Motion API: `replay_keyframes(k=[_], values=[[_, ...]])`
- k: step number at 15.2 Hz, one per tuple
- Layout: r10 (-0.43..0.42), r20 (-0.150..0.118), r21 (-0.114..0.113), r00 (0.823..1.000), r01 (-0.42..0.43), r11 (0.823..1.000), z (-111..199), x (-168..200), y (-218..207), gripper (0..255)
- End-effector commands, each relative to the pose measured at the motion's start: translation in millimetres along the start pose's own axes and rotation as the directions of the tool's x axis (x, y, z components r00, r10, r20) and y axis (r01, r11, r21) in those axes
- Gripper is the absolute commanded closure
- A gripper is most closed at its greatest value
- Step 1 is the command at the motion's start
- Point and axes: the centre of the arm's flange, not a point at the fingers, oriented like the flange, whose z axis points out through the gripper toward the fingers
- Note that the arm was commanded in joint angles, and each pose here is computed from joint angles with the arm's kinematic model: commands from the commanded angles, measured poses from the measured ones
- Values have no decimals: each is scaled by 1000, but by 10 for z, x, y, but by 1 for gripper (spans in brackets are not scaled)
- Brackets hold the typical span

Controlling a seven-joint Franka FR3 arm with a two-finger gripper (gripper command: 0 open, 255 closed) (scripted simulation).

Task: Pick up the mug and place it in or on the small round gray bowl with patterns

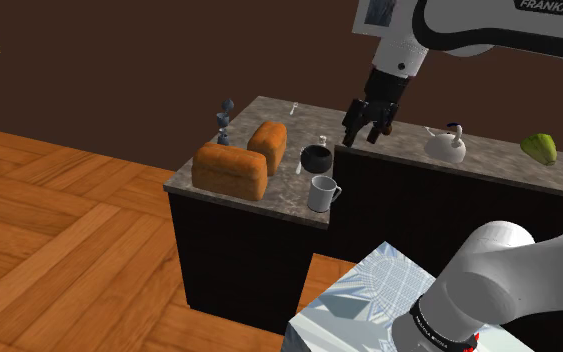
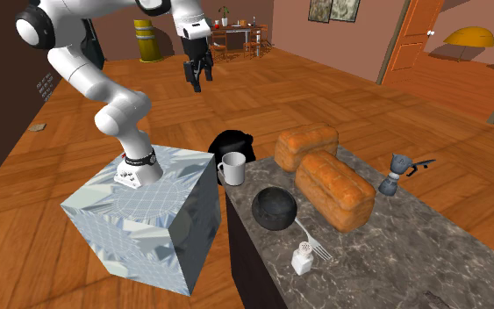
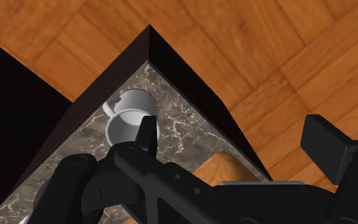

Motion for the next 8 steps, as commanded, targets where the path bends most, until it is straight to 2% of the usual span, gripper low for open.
replay_keyframes(k=[1,8], values=[[0,0,0,1000,0,1000,0,0,0,0],[38,15,-60,999,-37,997,791,480,73,0]])
